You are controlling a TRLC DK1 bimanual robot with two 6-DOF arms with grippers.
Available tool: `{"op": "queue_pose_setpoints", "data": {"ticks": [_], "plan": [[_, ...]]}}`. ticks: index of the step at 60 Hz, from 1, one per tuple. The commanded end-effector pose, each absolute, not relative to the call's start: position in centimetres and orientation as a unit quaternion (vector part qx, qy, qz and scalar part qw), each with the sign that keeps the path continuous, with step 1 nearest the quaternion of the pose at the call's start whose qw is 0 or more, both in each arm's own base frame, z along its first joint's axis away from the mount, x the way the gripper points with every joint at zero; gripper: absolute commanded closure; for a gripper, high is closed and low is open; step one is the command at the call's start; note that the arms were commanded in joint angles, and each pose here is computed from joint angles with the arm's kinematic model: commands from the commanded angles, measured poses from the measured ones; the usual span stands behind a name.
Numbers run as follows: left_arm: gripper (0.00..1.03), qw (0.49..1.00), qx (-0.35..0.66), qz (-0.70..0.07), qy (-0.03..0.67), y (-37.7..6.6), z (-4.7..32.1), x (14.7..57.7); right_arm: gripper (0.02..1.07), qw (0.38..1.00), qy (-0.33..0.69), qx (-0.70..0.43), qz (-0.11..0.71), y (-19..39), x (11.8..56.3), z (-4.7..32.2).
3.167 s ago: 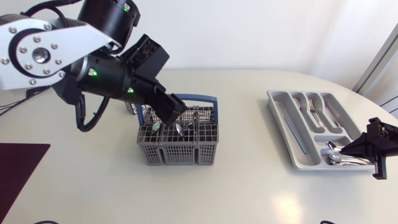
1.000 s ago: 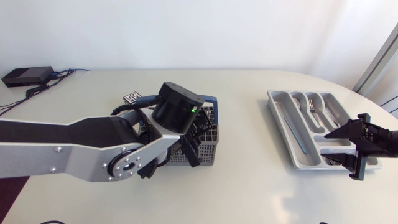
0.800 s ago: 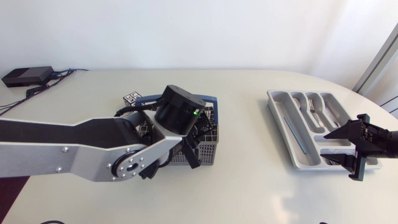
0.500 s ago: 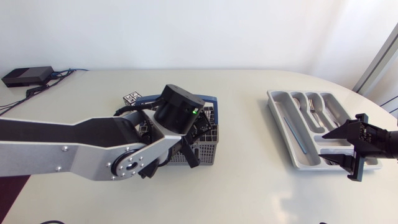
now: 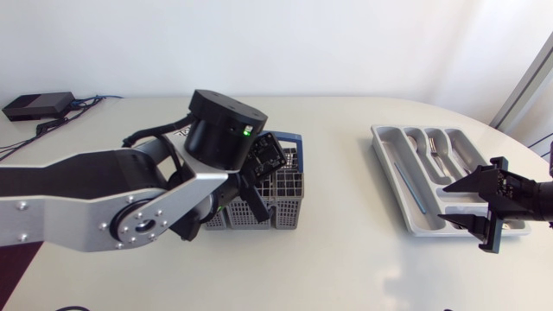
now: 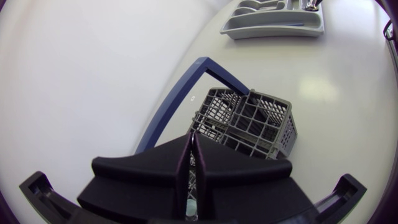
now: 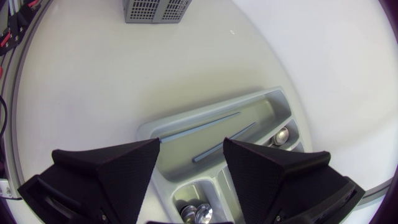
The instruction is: Transfer all utensils from the basket to the drawer tray.
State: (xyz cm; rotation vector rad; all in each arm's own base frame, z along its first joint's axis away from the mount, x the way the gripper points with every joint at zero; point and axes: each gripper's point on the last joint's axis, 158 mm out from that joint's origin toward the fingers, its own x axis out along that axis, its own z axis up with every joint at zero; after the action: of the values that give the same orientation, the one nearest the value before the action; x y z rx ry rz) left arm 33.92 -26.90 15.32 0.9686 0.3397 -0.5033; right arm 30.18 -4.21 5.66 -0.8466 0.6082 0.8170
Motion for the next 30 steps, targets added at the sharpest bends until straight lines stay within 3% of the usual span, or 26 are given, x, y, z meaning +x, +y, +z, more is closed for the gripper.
{"op": "queue_pose_setpoints", "data": {"ticks": [1,30], "plan": [[1.00,0.844,0.461,-0.234,0.142,-26.6,17.9,33.8,0.33,0.795,0.279,-0.381,0.382,-3.2,29.8,6.0],[1.00,0.857,0.407,-0.282,0.144,-26.6,25.5,30.2,0.33,0.821,0.233,-0.334,0.401,2.6,29.3,10.7]]}}
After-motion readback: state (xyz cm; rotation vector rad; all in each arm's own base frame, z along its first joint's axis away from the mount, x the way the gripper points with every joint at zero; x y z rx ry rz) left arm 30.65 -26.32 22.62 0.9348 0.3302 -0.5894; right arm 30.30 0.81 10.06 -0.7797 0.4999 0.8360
